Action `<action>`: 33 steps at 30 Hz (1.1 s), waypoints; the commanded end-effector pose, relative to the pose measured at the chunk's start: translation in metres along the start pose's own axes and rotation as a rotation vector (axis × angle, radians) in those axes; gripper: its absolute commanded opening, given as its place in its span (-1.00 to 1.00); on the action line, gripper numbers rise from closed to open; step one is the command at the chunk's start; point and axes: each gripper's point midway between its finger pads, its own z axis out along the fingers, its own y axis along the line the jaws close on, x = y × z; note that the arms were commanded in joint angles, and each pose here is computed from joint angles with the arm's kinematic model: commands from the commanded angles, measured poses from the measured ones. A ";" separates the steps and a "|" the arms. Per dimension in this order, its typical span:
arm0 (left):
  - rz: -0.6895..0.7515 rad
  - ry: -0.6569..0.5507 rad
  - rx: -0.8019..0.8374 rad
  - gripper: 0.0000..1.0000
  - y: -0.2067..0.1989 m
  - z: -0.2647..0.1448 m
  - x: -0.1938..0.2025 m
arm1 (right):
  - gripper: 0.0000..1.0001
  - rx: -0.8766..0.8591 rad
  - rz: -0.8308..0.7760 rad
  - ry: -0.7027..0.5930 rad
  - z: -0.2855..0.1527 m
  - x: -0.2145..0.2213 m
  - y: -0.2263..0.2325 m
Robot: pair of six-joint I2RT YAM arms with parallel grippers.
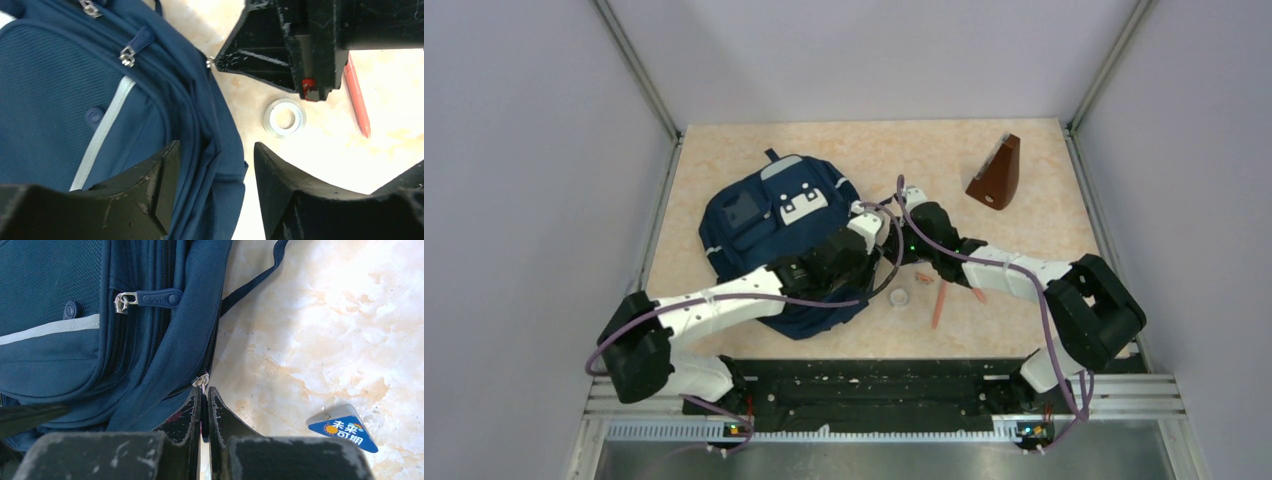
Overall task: Pack the student bag
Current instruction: Zip the student bag at the center of the board.
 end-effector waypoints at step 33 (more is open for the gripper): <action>-0.073 0.003 -0.226 -1.00 0.043 -0.018 0.049 | -1.00 0.132 -0.006 -0.147 0.006 -0.037 -0.021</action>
